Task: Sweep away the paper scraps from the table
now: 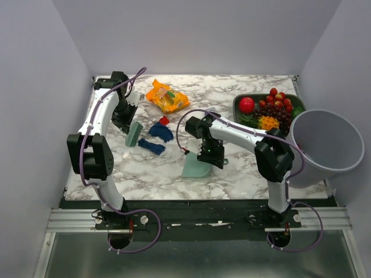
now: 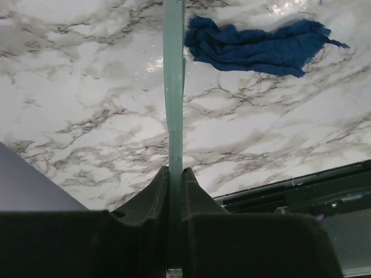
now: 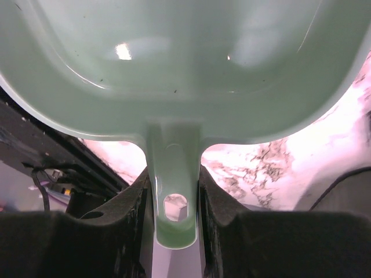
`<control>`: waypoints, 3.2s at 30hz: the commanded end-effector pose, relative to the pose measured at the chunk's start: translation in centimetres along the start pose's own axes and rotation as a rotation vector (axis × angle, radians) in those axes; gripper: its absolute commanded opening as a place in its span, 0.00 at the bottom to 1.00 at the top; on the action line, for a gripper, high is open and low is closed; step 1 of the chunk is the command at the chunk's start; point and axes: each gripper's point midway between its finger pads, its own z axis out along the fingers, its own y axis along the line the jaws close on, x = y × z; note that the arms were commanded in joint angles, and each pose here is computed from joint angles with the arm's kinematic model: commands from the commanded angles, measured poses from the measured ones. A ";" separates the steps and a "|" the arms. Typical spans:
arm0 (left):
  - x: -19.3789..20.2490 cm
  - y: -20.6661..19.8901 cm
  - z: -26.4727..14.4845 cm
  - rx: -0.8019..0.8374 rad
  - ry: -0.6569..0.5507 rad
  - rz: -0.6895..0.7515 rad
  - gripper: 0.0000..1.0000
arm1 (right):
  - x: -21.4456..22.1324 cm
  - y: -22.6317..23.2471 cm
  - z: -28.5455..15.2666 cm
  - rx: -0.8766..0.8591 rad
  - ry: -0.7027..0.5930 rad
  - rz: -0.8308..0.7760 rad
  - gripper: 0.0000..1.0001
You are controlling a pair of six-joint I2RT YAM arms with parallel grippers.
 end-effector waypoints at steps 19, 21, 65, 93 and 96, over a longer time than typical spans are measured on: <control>0.6 -14.2 -7.2 0.449 -0.139 0.242 0.00 | -1.7 0.4 0.6 -0.013 -0.011 -0.030 0.01; 0.4 -13.8 -7.7 0.420 -0.145 0.254 0.00 | -1.2 0.8 0.0 -0.008 -0.025 -0.032 0.01; -6.2 -13.2 0.4 0.182 -0.036 0.323 0.00 | 2.1 1.4 1.7 -0.112 -0.055 0.097 0.01; -8.9 -14.8 1.2 0.268 -0.115 0.336 0.00 | 4.2 0.1 1.4 -0.001 -0.048 0.123 0.01; -7.0 -14.8 0.5 0.274 -0.108 0.335 0.00 | 3.8 0.6 2.3 -0.047 -0.029 0.128 0.01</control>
